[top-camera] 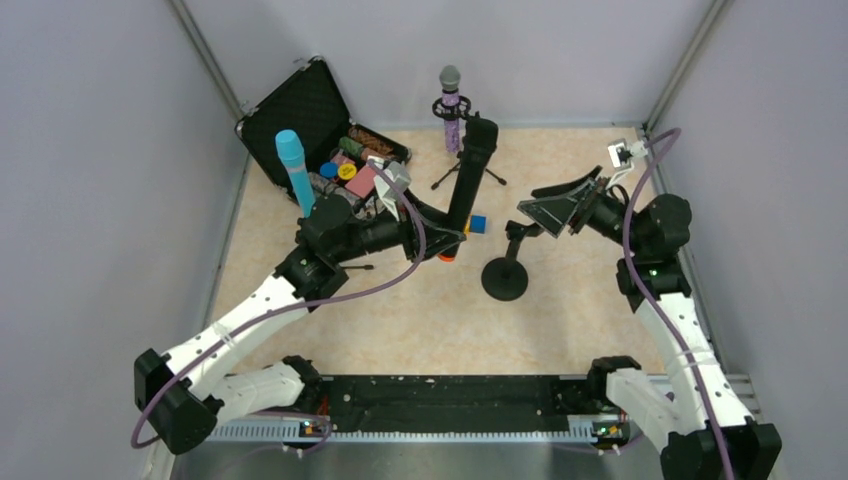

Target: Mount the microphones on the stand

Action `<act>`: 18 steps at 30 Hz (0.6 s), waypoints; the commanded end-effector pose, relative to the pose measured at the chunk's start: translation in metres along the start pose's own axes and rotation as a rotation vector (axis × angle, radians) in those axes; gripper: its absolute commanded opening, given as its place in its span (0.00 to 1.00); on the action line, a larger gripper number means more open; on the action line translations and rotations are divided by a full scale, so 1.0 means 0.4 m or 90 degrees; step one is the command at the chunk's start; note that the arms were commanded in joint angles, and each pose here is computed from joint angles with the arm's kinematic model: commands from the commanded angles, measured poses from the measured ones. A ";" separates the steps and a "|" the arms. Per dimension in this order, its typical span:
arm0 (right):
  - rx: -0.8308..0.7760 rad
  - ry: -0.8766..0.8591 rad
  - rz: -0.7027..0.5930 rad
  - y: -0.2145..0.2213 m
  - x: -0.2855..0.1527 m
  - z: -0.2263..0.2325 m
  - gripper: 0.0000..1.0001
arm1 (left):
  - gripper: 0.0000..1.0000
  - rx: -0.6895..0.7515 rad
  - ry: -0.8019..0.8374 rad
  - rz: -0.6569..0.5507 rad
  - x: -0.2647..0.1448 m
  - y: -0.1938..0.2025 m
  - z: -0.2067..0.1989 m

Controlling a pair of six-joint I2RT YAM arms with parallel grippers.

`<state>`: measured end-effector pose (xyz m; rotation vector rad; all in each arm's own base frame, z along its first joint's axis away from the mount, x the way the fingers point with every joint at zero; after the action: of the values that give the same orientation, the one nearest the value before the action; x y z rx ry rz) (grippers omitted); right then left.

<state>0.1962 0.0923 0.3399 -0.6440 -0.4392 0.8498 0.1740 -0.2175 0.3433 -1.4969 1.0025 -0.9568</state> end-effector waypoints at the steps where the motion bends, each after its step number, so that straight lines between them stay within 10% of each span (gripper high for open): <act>1: -0.073 -0.172 -0.008 -0.009 -0.006 0.095 0.98 | 0.00 0.019 0.143 -0.092 0.016 -0.058 -0.038; 18: -0.094 -0.301 0.048 0.010 0.077 0.183 0.91 | 0.00 -0.082 0.225 -0.022 0.065 0.012 -0.026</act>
<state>0.1712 0.1401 0.3701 -0.5711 -0.8058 1.0836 0.1762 -0.2453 0.3287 -1.5029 1.3343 -1.1058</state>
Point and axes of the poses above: each gripper's point midway between its finger pads, its own x axis out along the fingers, its own z axis along the line the jaws close on, y = z × x, the point moved 10 cm from there along -x, back along the fingers, and after that the axes turned 11 degrees about x, right-handed, at the moved point
